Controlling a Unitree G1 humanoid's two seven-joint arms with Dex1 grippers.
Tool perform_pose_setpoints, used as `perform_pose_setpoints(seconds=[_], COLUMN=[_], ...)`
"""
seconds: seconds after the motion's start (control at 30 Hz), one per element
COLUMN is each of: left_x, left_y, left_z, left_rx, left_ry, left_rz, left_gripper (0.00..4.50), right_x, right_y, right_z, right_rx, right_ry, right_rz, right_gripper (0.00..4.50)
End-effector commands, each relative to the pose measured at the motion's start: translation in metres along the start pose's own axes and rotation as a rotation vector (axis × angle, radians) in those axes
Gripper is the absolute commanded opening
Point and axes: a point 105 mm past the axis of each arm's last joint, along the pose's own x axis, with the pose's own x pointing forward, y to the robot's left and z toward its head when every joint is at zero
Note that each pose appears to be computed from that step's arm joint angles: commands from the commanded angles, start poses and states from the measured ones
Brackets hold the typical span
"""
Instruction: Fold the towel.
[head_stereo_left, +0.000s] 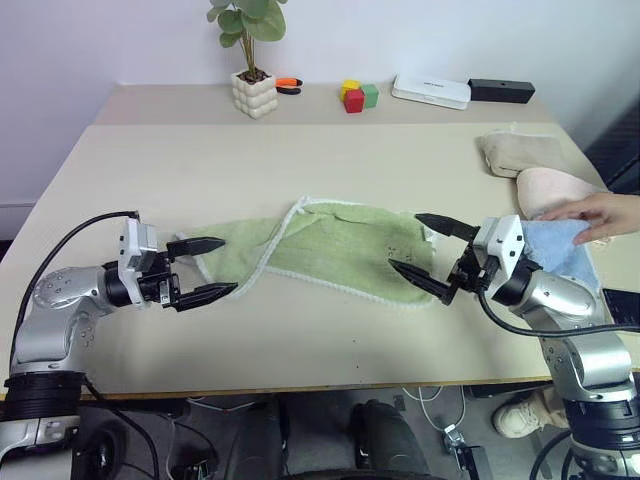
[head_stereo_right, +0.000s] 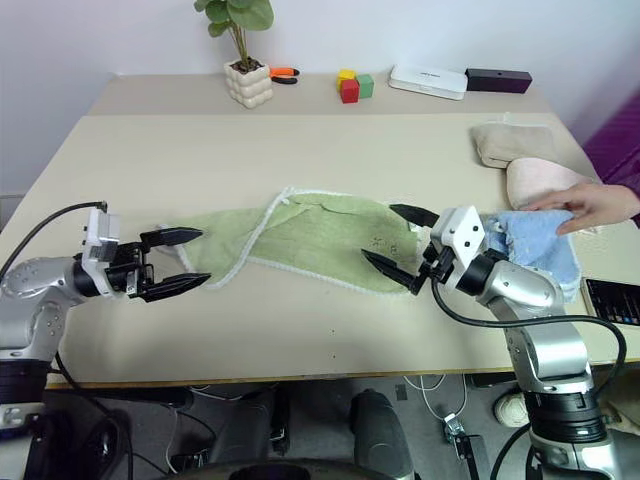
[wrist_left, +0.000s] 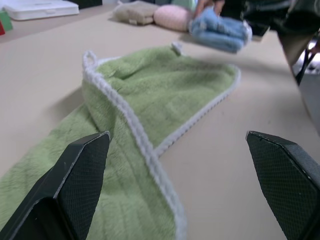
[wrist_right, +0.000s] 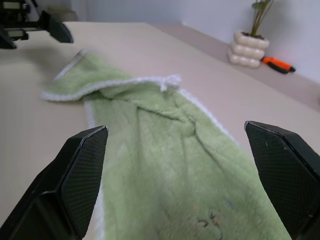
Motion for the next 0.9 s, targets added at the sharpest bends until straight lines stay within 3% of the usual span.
perform_pose_setpoints(seconds=[0.03,0.23,0.37,0.53,0.9], left_x=[-0.002,0.005,-0.002,-0.013,0.002], left_y=[0.005,0.004,0.002,0.008,-0.007], left_z=[0.008,0.002,-0.01,-0.016,-0.021], left_rx=[0.058,0.083,0.132,0.156,0.167], left_ry=[0.005,0.04,0.143,0.181,0.187], left_rz=[0.003,-0.046,-0.093,-0.083,-0.068], left_gripper=[4.5,4.5,4.5,4.5,4.5], right_x=[0.006,0.004,0.007,0.027,0.06], right_y=[0.002,0.002,0.003,0.008,0.021], right_z=[0.006,0.008,0.01,0.013,0.033], right_rx=[-0.019,-0.026,-0.032,-0.033,-0.027], right_ry=[-0.04,-0.052,-0.062,-0.102,-0.234], right_rz=[-0.001,-0.02,-0.028,-0.022,0.013], right_gripper=[4.46,4.46,4.46,4.46,4.46])
